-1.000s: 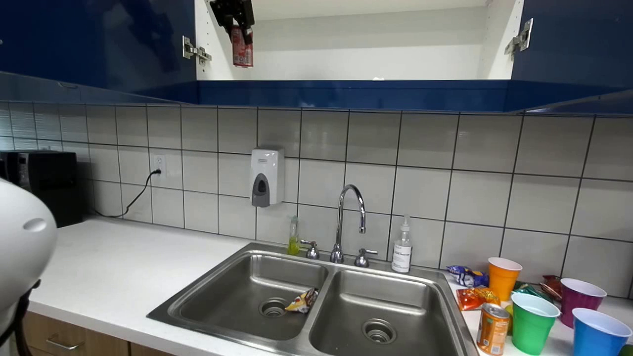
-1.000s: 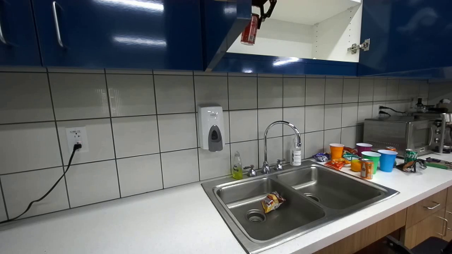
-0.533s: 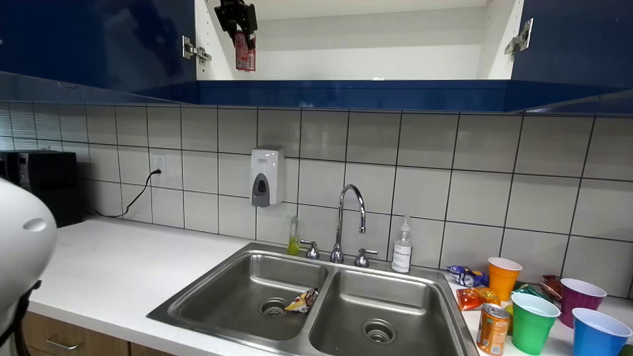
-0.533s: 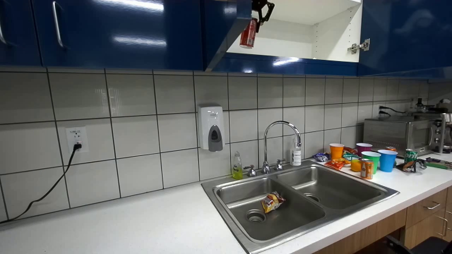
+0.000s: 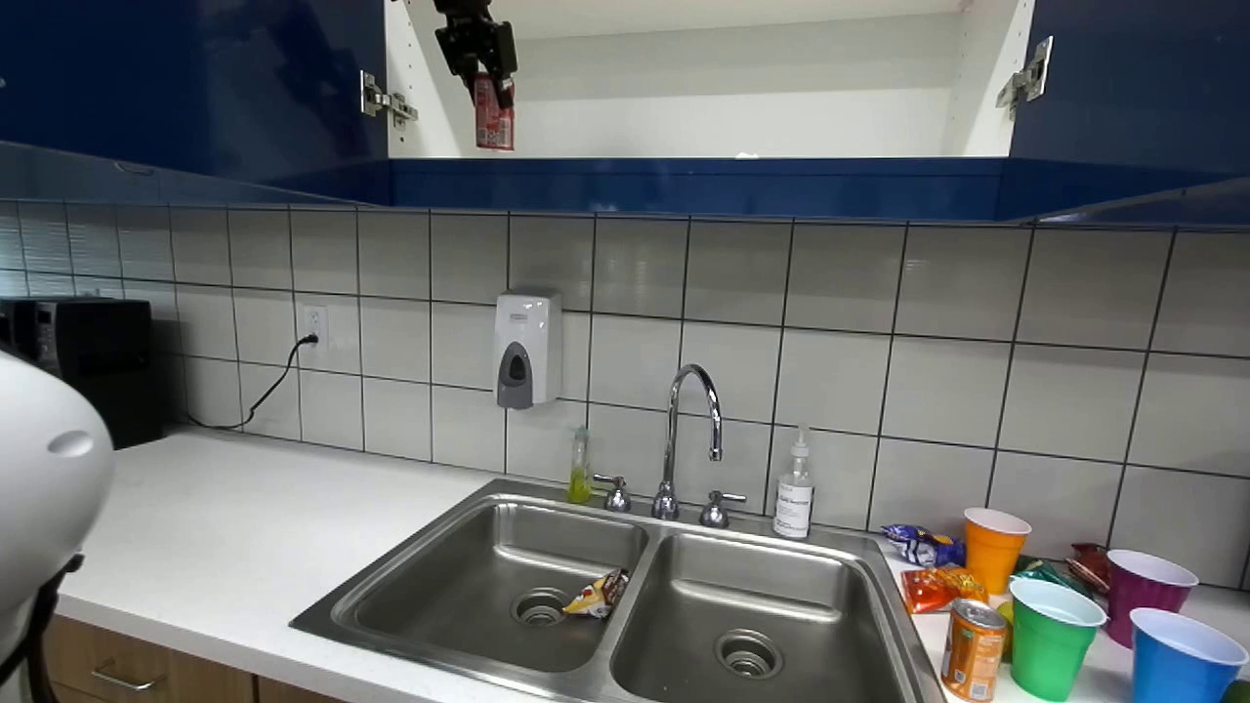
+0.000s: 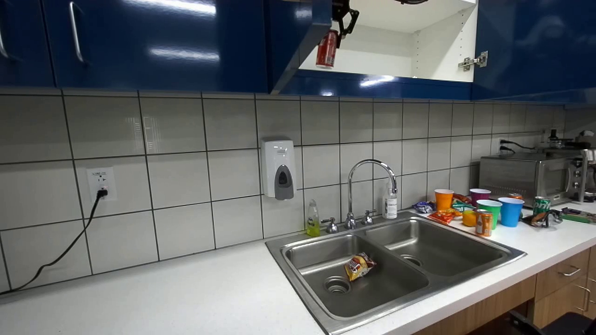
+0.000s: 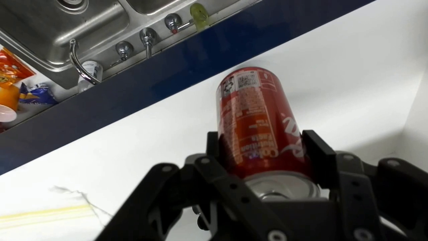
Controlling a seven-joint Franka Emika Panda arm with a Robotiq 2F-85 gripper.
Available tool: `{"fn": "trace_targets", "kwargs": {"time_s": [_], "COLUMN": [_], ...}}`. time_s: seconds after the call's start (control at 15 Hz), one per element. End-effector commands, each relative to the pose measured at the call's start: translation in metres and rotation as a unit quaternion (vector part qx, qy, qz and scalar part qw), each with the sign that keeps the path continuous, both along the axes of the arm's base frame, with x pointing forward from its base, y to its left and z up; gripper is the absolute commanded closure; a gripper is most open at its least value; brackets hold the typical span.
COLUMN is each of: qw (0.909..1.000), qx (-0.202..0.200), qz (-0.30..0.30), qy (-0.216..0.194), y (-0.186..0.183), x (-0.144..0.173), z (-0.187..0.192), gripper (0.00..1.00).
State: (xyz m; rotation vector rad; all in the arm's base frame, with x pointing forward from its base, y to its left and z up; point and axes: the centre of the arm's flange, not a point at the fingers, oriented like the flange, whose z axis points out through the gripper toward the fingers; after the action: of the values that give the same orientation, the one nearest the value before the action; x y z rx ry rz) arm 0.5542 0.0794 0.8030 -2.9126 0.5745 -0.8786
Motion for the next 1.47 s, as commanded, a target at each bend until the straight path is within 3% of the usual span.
{"fn": "trace_targets", "kwargs": {"time_s": [0.0,1.4], "qw": [0.9999,0.9989], "qx": [-0.003,-0.002], "qz": [-0.015,-0.045], "qy": [0.002,0.011], "y": [0.005,-0.001], "x": [0.011,0.053], "z": [0.015,0.01], "gripper": [0.62,0.62]}}
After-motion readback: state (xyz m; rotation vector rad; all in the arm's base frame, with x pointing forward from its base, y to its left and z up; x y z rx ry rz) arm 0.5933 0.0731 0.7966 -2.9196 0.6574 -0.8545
